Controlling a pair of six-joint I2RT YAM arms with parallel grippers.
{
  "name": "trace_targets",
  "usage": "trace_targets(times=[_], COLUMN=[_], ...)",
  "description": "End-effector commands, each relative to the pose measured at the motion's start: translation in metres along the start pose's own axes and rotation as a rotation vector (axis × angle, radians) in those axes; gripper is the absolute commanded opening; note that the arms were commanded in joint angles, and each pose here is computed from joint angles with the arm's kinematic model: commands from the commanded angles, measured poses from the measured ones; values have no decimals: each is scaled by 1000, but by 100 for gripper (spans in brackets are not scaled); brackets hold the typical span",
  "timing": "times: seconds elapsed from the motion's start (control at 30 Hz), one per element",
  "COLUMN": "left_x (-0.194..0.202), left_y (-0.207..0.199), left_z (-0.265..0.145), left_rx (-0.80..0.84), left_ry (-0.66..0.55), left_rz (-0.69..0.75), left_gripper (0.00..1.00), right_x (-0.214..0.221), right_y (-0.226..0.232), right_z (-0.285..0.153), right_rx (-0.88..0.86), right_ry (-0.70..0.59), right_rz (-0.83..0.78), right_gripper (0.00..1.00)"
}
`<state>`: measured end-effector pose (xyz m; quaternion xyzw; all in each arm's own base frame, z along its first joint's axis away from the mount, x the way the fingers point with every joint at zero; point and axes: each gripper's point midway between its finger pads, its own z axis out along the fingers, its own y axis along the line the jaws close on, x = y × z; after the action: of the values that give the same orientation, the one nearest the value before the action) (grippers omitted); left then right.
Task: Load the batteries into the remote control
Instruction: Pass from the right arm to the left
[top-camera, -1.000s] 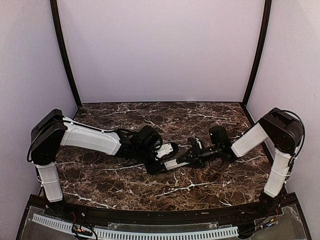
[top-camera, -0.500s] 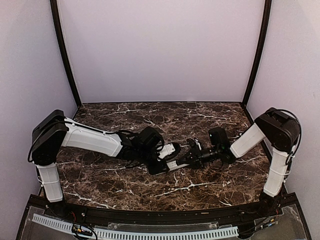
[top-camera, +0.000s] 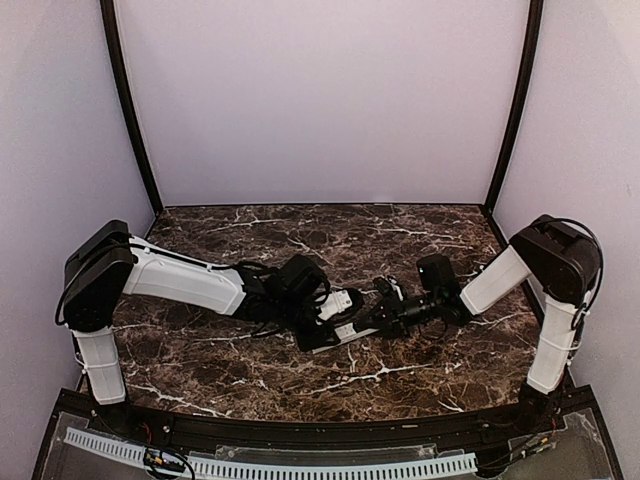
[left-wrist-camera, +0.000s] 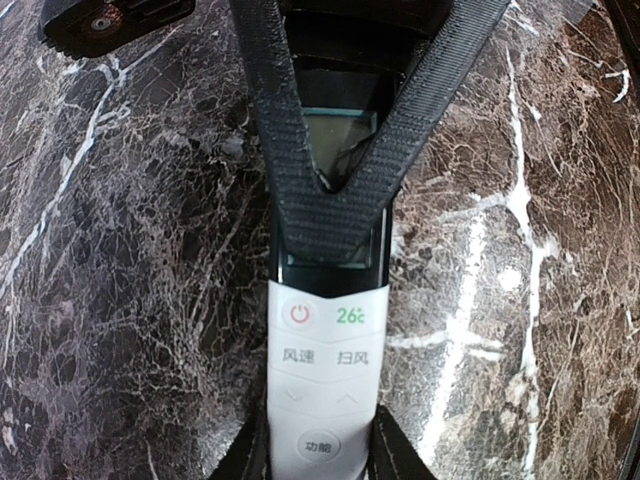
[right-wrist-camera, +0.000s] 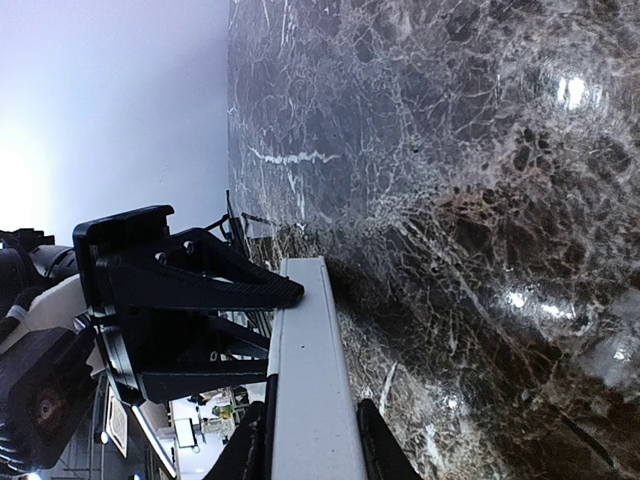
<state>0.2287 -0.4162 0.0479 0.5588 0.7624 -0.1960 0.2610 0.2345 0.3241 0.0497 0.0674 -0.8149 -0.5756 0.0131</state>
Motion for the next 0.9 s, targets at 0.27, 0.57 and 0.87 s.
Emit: trace_targets(times=[0.27,0.57,0.87], left_x=[38,46,54], left_y=[-15,-19,-23], left_z=[17,20,25], left_rx=[42,56,72], left_ry=[148,179,214], left_rz=[-29,-22,-6], left_gripper=[8,8,8], right_x=[3,-1,-8], right_y=[-45,-47,-53], right_z=[-6,-16,-39], right_rx=[223,300,497], right_ry=[-44,-72,-117], right_rz=[98,88,56], right_gripper=[34,49,79])
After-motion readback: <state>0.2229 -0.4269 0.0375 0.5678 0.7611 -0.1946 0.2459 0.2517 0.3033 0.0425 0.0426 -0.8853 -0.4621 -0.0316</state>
